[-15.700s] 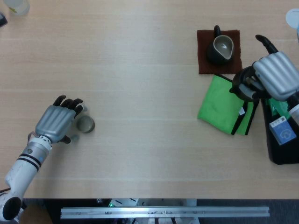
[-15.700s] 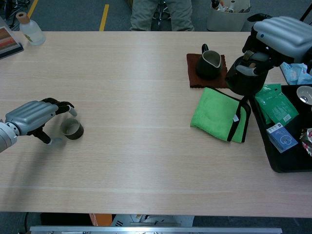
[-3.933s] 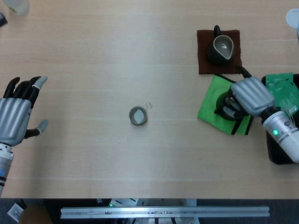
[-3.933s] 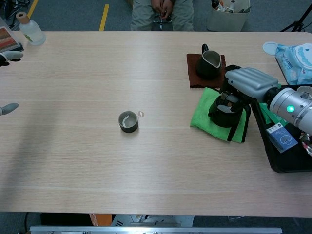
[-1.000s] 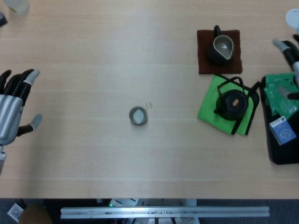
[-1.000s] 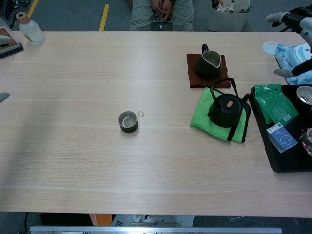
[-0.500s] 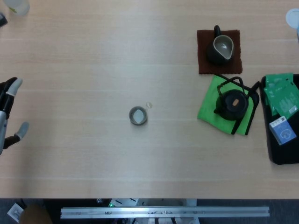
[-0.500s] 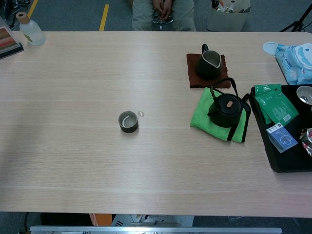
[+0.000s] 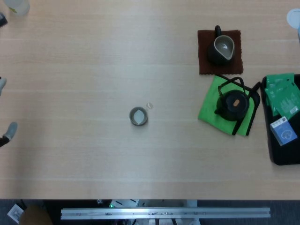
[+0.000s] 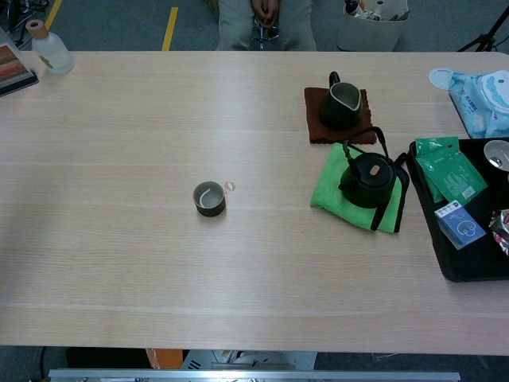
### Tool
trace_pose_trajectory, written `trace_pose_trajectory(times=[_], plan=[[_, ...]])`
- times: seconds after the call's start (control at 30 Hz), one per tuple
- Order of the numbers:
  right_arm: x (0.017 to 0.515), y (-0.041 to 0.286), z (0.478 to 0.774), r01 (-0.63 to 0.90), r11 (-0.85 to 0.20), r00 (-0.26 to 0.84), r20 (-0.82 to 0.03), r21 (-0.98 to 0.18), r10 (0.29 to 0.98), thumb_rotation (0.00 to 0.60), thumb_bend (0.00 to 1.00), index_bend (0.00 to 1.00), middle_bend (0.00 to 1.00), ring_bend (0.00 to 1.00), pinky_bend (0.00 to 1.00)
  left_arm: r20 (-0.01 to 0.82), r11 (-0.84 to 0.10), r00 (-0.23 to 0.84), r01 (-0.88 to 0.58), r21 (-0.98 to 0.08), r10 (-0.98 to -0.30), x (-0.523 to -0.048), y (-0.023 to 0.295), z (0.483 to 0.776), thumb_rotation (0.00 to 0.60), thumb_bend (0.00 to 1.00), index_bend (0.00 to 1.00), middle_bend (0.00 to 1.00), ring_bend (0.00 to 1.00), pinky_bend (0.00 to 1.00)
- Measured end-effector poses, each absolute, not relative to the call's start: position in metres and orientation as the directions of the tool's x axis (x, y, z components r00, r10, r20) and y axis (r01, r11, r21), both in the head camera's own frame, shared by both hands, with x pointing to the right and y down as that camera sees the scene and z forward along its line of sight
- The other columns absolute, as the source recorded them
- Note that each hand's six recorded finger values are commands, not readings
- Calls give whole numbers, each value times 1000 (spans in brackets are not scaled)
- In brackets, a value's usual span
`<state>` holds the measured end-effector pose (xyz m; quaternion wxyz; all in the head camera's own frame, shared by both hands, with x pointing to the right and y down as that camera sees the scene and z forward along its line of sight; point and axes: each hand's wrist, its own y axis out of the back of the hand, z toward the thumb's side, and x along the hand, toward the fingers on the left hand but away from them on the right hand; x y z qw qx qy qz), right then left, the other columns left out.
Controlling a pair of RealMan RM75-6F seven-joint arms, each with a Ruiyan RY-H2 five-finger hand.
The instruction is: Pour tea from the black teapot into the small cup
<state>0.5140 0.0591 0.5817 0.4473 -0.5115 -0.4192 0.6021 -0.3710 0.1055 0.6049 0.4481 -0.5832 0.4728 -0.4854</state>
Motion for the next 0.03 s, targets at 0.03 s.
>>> trace_pose_trajectory(times=[0.03], plan=[[514,59,582,-109,-249,-75,-242,-962,967,600,174,133,208,76,0,142,-151,80,-115,-982,-987,-372,105,604,600,254,18,106,139,76]])
